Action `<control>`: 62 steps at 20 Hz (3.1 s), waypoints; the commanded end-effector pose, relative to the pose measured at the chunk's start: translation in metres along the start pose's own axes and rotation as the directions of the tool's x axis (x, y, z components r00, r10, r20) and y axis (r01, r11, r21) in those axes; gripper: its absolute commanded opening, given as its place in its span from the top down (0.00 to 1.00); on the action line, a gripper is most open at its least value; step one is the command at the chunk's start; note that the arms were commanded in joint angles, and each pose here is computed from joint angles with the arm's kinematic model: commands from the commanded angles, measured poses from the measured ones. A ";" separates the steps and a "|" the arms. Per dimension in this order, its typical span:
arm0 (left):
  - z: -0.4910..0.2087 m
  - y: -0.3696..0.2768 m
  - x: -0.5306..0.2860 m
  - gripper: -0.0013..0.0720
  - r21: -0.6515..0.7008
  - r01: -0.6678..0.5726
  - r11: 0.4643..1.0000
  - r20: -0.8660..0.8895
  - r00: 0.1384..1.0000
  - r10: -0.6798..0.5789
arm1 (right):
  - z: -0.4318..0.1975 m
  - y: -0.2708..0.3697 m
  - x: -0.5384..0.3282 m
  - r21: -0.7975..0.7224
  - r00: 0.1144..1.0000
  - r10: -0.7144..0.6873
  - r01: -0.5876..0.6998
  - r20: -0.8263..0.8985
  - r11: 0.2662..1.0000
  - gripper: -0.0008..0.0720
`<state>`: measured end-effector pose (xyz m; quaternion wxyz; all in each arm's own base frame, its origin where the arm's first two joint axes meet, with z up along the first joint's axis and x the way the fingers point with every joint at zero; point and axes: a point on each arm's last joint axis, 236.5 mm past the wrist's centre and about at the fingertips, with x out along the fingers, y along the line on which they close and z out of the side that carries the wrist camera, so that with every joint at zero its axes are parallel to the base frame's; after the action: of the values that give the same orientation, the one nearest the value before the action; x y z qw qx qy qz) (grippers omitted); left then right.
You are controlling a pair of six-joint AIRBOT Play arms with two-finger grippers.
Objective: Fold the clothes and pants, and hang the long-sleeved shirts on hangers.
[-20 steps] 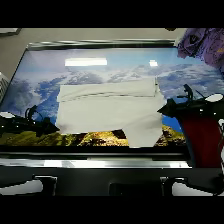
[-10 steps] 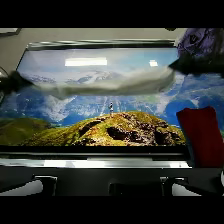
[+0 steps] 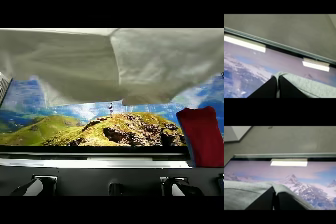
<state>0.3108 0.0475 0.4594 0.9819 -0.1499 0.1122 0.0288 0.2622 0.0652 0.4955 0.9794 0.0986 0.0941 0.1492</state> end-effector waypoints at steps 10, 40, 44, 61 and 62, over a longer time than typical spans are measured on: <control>-0.059 0.037 0.076 0.96 0.002 -0.013 1.000 -0.251 0.968 0.013 | -0.072 -0.083 0.071 0.235 0.937 -0.144 0.226 -0.319 0.945 0.94; -0.431 0.080 0.314 0.96 -0.061 -0.004 0.998 -0.926 0.373 -0.055 | -0.441 -0.248 0.298 0.129 0.381 -0.065 0.461 -0.922 0.878 0.94; -0.463 0.065 0.294 0.96 -0.080 -0.051 0.996 -0.970 0.236 -0.066 | -0.454 -0.248 0.290 0.115 0.327 -0.052 0.470 -0.944 0.875 0.94; -0.390 0.108 0.288 0.11 -0.098 -0.141 0.985 -0.931 0.364 -0.041 | -0.404 -0.257 0.226 0.105 0.294 -0.026 0.420 -0.955 0.901 0.31; -0.375 0.122 0.275 0.11 -0.109 -0.175 0.979 -0.920 0.391 -0.033 | -0.395 -0.258 0.213 0.149 0.324 0.003 0.427 -0.946 0.892 0.31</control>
<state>0.4955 0.0206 -0.0263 0.7091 -0.2090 0.6725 -0.0340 0.4680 -0.0301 -0.0078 0.7124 0.1522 0.6851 0.0027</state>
